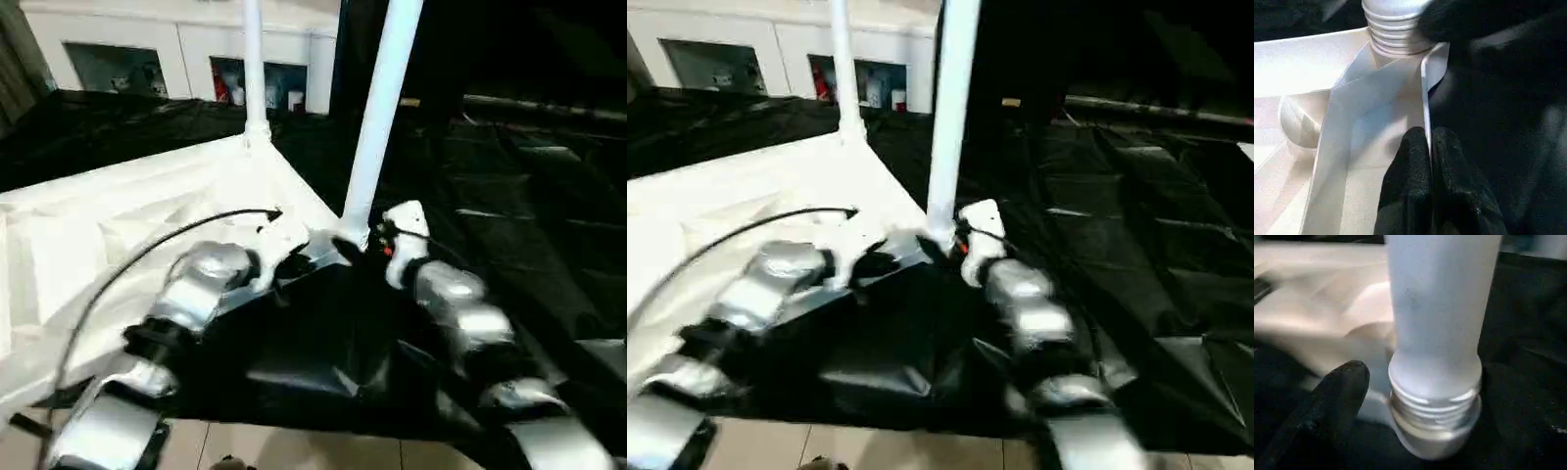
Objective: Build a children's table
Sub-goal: Rotate leg to tighten
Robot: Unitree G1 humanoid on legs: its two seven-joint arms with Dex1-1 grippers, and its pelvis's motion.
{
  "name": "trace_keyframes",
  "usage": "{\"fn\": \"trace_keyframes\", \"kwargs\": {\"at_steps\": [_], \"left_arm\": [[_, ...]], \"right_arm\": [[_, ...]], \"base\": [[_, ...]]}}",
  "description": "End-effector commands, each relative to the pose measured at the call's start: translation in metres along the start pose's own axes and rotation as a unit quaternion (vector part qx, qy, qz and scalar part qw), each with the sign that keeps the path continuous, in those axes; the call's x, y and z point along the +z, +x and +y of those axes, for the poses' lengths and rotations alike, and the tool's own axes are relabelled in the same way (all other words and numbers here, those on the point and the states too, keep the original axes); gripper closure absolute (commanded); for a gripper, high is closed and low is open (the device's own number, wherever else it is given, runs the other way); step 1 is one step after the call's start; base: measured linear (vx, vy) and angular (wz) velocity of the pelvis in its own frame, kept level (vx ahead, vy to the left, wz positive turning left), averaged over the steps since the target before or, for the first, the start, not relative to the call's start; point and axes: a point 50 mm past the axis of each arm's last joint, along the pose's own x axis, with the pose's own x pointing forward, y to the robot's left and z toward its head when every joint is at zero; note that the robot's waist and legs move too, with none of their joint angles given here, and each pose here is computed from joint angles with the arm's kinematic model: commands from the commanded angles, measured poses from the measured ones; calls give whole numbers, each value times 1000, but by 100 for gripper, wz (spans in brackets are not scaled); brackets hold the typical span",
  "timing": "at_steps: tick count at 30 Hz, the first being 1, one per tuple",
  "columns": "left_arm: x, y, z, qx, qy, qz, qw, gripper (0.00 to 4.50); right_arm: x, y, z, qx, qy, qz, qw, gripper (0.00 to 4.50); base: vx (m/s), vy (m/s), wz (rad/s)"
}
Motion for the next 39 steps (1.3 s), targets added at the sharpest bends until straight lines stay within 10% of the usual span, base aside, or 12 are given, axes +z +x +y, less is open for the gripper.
{"fn": "trace_keyframes", "kwargs": {"at_steps": [1,11,33,39], "left_arm": [[-3,1,-12,-54,-1,-22,998,450],[-9,-33,-18,-164,15,-30,986,450],[-14,-35,-17,-163,9,-15,987,450],[-14,-16,-9,-72,-21,-3,997,450]], "right_arm": [[12,0,10,76,-32,-7,997,54],[9,-33,11,204,-62,56,975,54],[-1,-23,18,200,-71,72,975,180],[-27,-8,7,1,-7,87,996,180]], "base": [[0,0,0],[0,0,0],[0,0,0],[0,0,0]]}}
